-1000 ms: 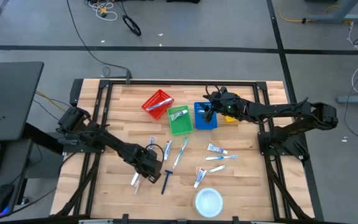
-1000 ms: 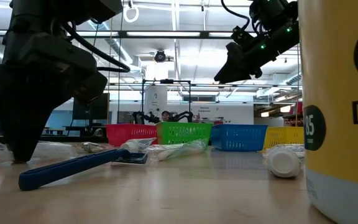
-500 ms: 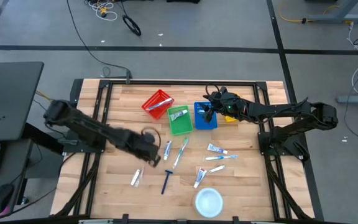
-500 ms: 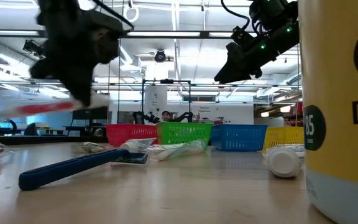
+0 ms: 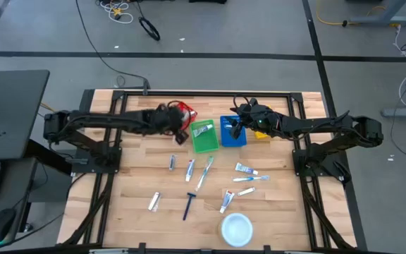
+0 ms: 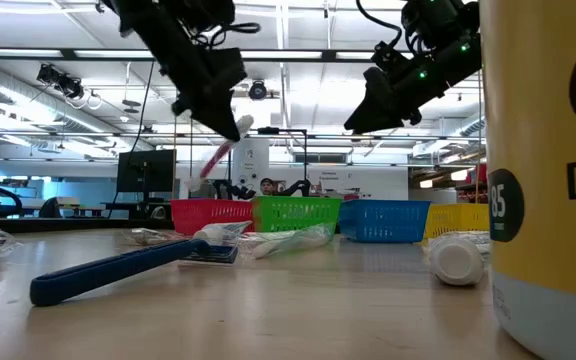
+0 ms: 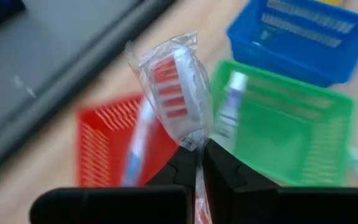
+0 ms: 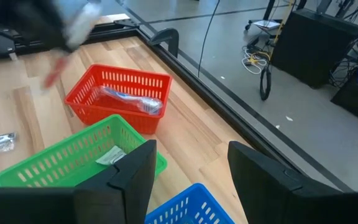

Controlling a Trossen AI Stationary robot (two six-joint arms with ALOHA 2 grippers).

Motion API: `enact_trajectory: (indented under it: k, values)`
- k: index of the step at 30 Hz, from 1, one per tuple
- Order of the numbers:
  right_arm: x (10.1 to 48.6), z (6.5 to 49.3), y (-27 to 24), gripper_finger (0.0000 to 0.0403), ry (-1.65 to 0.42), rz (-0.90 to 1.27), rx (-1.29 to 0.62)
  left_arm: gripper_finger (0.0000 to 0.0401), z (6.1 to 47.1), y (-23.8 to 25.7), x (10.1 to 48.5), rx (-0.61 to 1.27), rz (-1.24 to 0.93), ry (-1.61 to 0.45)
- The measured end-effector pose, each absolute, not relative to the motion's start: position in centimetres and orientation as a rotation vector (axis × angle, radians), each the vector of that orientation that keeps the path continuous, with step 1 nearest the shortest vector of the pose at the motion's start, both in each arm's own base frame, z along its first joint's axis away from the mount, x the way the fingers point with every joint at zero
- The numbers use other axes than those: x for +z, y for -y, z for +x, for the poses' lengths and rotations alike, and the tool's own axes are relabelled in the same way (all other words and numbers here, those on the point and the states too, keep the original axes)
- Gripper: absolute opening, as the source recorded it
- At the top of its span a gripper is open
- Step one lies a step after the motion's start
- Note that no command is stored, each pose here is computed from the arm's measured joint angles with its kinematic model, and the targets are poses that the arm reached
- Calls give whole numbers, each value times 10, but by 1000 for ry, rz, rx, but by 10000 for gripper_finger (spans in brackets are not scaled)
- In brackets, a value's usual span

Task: Pick & Place Travel size toiletries
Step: Put the orange toothbrush into the red bin

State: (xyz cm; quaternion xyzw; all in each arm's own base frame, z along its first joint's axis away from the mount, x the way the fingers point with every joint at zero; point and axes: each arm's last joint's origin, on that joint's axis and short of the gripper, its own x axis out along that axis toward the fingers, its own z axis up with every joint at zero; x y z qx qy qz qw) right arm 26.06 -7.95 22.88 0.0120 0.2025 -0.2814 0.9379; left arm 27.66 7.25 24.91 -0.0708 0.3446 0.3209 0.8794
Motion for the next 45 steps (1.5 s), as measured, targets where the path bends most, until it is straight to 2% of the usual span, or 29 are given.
enact_trajectory:
  k: [3, 7, 13, 19, 26, 38, 45]
  values:
    - [229, 261, 80, 211, -413, 25, -576, 15, 279, -99, 258, 644, -1, -657]
    - [229, 260, 83, 211, -411, 27, -585, 17, 277, -123, 253, 576, 180, -714]
    - [228, 259, 84, 211, -423, 28, -593, 18, 280, -145, 225, 489, 172, -821]
    - [228, 259, 84, 211, -426, 29, -591, 19, 289, -154, 191, 506, 266, -982]
    - [226, 258, 84, 211, -444, 29, -591, 25, 293, -157, 160, 468, 258, -1107]
    - [226, 258, 84, 211, -444, 36, -593, 95, 294, -159, 151, 514, 297, -1156]
    - [226, 258, 84, 211, -446, 39, -593, 127, 298, -159, 170, 474, 260, -1174]
